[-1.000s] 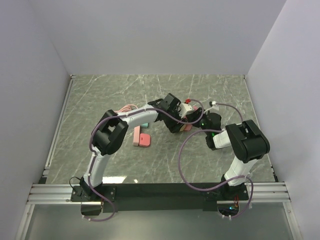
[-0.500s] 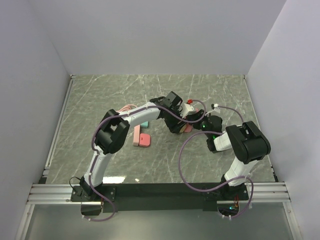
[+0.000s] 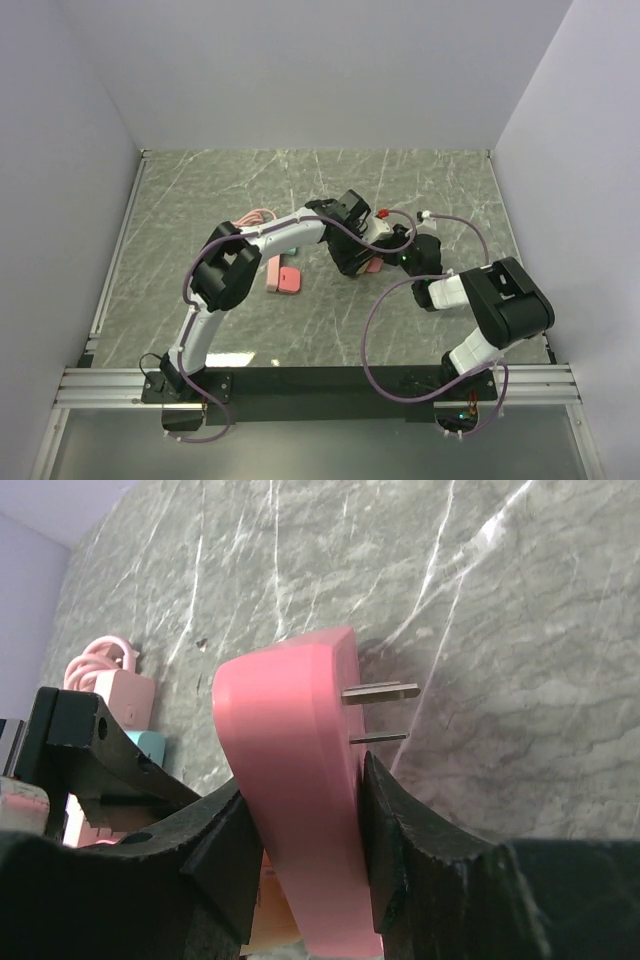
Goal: Insert the plug
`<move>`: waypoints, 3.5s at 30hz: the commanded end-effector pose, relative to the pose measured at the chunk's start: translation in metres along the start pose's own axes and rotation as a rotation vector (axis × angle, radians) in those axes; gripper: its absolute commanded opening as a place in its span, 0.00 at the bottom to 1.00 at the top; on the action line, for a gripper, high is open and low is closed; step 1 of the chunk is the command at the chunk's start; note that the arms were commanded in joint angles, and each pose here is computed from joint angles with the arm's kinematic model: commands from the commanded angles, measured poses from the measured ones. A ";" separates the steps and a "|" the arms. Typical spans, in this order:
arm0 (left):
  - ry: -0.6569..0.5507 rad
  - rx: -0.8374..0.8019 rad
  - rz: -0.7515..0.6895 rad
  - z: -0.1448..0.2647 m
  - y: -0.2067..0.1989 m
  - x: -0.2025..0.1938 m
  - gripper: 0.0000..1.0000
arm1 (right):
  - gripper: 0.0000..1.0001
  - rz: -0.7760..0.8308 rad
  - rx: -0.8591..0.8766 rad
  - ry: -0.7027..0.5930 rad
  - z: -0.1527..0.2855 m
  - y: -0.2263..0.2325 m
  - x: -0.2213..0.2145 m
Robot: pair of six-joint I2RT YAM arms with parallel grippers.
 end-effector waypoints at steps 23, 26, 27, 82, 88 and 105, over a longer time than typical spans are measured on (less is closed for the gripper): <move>-0.453 0.193 0.042 0.005 0.014 0.069 0.36 | 0.00 -0.036 0.584 0.303 0.060 0.154 -0.047; -0.481 0.213 0.052 0.009 0.017 0.067 0.55 | 0.00 -0.024 0.556 0.287 0.061 0.149 -0.043; -0.489 0.216 0.052 0.011 0.018 0.067 0.56 | 0.00 -0.022 0.548 0.282 0.061 0.148 -0.041; -0.576 0.347 0.123 0.091 0.023 0.037 0.99 | 0.00 0.037 0.291 0.198 0.014 0.084 -0.011; -0.569 0.360 0.127 0.090 0.021 0.028 0.99 | 0.00 0.071 0.231 0.157 0.004 0.080 0.006; -0.617 0.387 0.133 0.108 0.015 0.025 0.99 | 0.00 0.068 0.185 0.165 -0.013 0.067 0.008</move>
Point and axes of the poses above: each gripper's point midway between its finger pads, its own z axis back along the fingers, its own y axis along the line the jaws close on, x = y × z, the point moved 3 cm from there along z, back along the fingers, and after that the axes turned 11 degrees about -z, right-handed, at the moved point
